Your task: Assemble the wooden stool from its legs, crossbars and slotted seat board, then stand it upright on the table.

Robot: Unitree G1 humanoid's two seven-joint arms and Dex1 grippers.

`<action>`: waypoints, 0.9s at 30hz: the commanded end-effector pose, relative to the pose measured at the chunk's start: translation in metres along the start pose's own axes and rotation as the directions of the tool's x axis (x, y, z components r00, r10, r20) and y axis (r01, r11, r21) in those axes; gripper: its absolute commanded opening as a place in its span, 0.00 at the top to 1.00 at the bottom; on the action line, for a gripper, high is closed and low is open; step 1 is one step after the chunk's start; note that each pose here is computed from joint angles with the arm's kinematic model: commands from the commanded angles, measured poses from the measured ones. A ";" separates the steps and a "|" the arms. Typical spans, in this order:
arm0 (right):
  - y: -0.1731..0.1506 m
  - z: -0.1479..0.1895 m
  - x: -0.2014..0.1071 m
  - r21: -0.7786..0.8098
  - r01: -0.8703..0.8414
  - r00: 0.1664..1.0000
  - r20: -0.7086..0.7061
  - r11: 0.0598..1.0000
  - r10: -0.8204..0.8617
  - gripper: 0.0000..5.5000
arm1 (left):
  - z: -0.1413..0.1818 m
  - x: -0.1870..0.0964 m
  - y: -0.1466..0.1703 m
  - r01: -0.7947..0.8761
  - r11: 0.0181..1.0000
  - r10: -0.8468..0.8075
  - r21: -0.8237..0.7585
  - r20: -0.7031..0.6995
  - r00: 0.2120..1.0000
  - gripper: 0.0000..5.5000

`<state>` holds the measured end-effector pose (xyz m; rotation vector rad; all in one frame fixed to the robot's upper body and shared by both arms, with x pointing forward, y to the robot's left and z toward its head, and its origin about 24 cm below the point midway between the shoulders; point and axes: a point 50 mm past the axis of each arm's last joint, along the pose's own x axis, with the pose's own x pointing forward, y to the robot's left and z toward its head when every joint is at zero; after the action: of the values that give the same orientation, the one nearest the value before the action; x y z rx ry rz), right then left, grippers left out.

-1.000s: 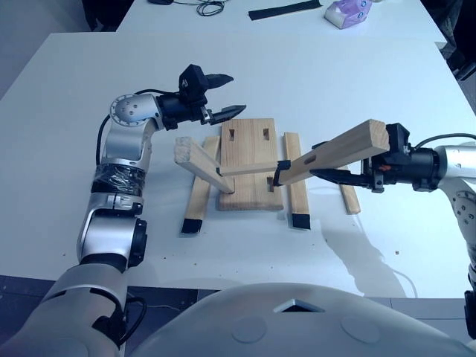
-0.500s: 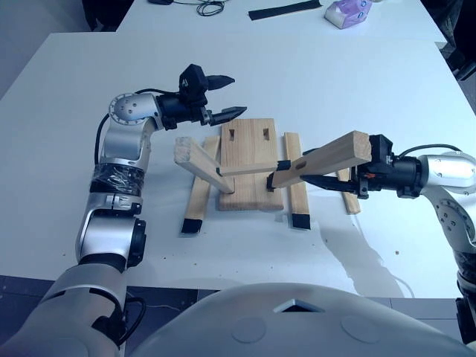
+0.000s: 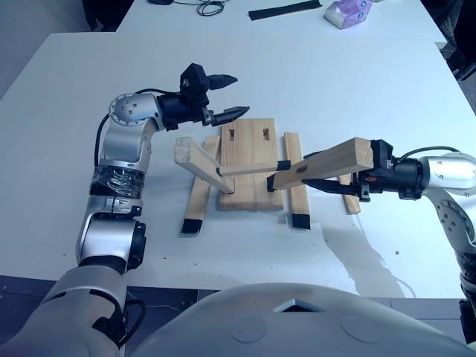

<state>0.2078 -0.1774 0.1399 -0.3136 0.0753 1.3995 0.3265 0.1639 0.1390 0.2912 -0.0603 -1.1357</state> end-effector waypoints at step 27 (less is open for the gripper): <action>0.006 -0.005 0.004 0.098 -0.177 0.976 -0.110 0.979 0.187 0.63 | -0.003 0.006 -0.036 -0.034 0.997 0.037 -0.069 0.046 0.998 0.35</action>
<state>0.2058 -0.1733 0.1444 -0.3241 0.1693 1.5377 0.3007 0.1493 0.1257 0.2117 -0.0668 -1.1024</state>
